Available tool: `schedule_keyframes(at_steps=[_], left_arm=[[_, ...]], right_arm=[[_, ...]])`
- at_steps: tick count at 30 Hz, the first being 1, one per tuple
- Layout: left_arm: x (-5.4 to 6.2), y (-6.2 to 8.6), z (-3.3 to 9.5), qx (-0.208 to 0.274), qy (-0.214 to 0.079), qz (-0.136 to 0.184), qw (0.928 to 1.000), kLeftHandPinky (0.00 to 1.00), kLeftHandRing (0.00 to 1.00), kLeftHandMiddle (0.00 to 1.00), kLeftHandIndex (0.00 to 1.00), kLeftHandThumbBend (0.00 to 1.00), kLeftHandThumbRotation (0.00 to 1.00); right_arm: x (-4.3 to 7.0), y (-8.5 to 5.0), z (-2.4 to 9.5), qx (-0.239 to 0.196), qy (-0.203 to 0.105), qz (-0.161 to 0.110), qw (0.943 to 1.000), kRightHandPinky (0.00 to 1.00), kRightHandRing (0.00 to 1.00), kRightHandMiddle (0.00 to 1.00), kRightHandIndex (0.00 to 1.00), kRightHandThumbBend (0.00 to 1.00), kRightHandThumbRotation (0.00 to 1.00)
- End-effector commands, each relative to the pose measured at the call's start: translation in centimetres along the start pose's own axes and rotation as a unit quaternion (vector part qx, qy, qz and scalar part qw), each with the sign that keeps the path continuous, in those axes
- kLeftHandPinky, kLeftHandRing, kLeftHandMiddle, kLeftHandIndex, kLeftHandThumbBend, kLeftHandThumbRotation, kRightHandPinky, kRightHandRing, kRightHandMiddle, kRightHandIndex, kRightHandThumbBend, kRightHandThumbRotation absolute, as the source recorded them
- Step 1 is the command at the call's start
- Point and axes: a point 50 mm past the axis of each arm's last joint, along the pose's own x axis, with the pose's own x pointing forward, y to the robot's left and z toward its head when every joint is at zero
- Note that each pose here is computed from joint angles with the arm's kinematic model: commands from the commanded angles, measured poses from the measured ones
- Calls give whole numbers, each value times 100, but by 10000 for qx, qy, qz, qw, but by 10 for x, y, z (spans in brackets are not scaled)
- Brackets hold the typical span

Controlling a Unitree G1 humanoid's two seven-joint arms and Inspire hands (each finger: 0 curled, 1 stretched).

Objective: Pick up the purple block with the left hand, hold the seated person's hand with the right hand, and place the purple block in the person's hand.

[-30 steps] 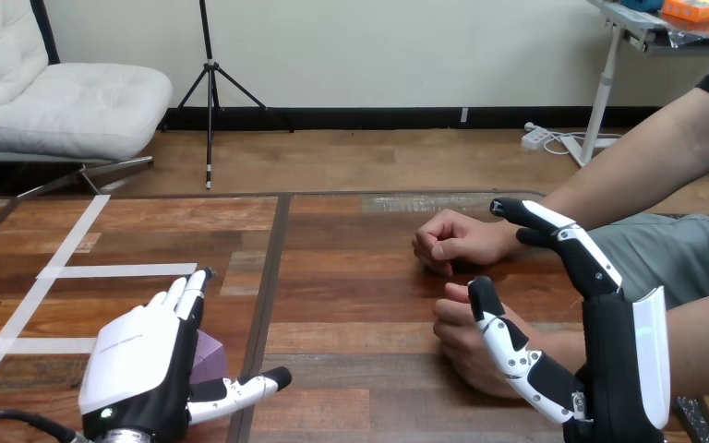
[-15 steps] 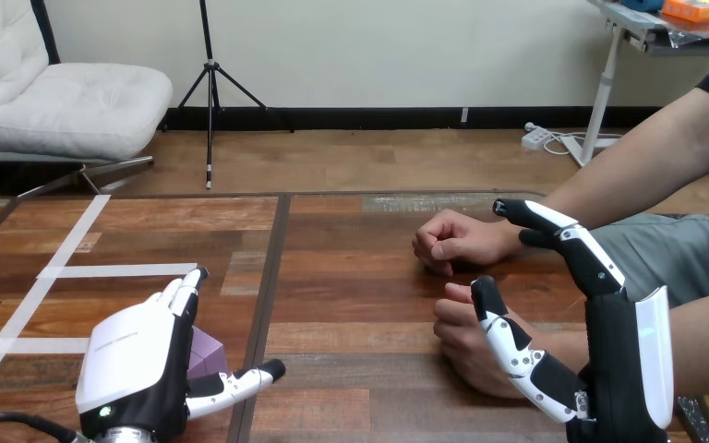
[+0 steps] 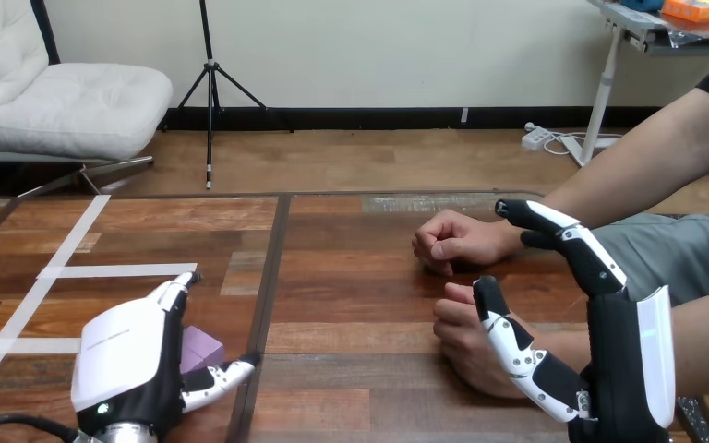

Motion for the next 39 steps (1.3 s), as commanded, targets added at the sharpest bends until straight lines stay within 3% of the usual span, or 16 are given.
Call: schedule_keyframes(at_steps=[1, 12, 39], left_arm=[[19, 9, 7, -15, -135, 409, 9991, 70, 80, 85, 85, 67, 41], [28, 4, 4, 111, -4, 335, 9994, 73, 81, 86, 85, 67, 36], [40, -12, -2, 427, 53, 14, 9991, 78, 83, 86, 86, 72, 40]], right_arm=[[16, -1, 4, 41, -338, -104, 9994, 70, 75, 75, 73, 38, 26], [16, -2, 4, 69, -322, -81, 9994, 71, 75, 75, 72, 39, 27], [14, -5, 6, -45, -253, 32, 9997, 73, 77, 75, 71, 40, 33]])
